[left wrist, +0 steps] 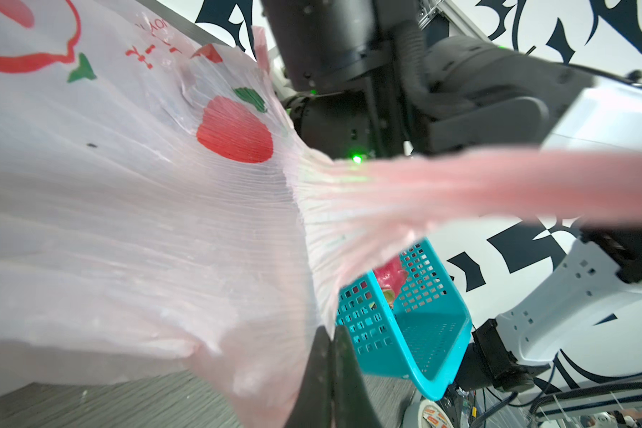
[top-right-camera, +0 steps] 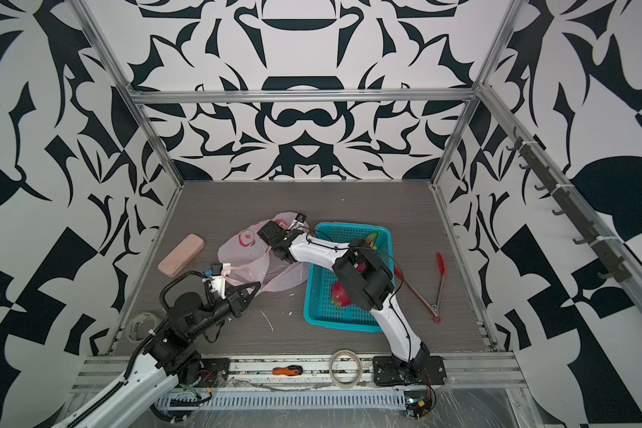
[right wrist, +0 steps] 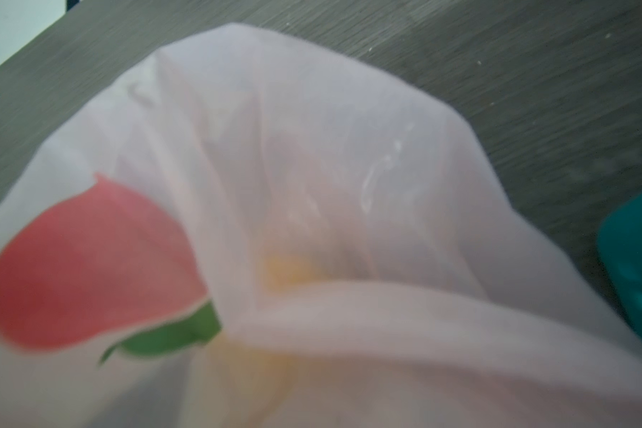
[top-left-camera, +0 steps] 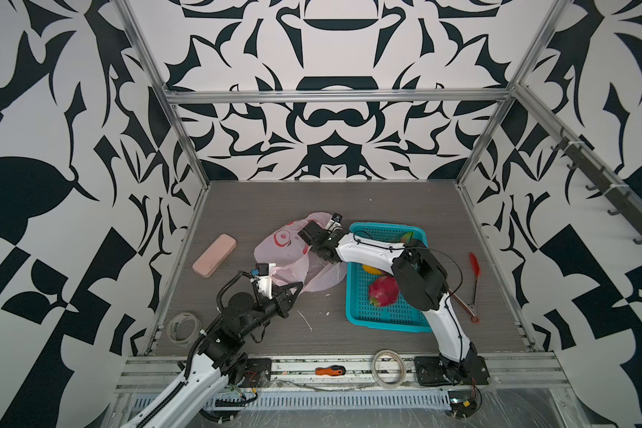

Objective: Untie the knot of the plastic bag and take out the fruit

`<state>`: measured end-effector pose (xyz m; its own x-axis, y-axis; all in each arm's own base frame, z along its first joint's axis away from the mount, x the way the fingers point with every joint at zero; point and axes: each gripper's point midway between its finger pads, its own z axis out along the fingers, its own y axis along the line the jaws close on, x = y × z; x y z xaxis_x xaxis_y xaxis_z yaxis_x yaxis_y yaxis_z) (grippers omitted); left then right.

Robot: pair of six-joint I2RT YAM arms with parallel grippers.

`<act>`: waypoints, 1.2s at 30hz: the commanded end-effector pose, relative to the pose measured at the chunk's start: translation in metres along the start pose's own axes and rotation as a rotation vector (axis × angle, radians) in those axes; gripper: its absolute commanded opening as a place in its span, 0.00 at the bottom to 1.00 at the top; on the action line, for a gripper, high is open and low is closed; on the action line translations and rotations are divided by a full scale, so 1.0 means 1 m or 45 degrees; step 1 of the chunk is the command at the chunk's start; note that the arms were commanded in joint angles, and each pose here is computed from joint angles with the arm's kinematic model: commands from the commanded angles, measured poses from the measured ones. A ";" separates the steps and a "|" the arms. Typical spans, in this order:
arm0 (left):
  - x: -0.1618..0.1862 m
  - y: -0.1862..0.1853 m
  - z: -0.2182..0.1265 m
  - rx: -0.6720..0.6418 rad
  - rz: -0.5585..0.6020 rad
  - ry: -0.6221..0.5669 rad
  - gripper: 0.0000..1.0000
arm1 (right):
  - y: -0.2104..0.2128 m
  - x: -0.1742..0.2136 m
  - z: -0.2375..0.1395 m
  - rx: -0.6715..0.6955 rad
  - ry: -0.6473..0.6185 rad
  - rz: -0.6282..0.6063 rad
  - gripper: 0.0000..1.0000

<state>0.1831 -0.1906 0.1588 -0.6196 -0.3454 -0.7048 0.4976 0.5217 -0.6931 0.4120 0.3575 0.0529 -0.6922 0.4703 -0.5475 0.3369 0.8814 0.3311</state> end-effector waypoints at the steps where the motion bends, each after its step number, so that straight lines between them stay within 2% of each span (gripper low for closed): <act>1: 0.009 0.000 -0.002 0.019 -0.007 0.037 0.00 | 0.002 -0.017 0.001 0.023 -0.029 0.044 0.94; 10: 0.007 0.007 -0.002 -0.027 -0.008 0.019 0.00 | 0.003 -0.015 0.003 0.010 -0.029 0.055 0.76; 13: 0.007 0.015 0.001 -0.067 -0.011 0.001 0.00 | 0.005 -0.016 -0.003 -0.020 -0.025 0.024 0.62; 14: 0.006 0.018 0.002 -0.079 -0.009 -0.013 0.00 | 0.008 -0.016 -0.008 -0.041 -0.019 0.011 0.59; 19: -0.007 0.028 0.011 -0.160 0.043 -0.072 0.00 | 0.022 -0.007 -0.032 -0.131 0.008 -0.053 0.55; 23: -0.019 0.035 0.019 -0.220 0.085 -0.115 0.00 | 0.031 0.005 -0.056 -0.207 0.040 -0.095 0.38; 31: -0.049 0.049 0.028 -0.363 0.151 -0.247 0.00 | 0.034 0.026 -0.108 -0.328 0.092 -0.162 0.34; 36: -0.071 0.042 0.026 -0.393 0.213 -0.343 0.00 | 0.029 0.030 -0.134 -0.373 0.101 -0.191 0.33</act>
<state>0.2512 -0.1687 0.1383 -0.4694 -0.3674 -0.8029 0.3296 0.7707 -0.5453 0.3187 0.3949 0.1253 -0.7865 0.3190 -0.5289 0.0690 0.8963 0.4380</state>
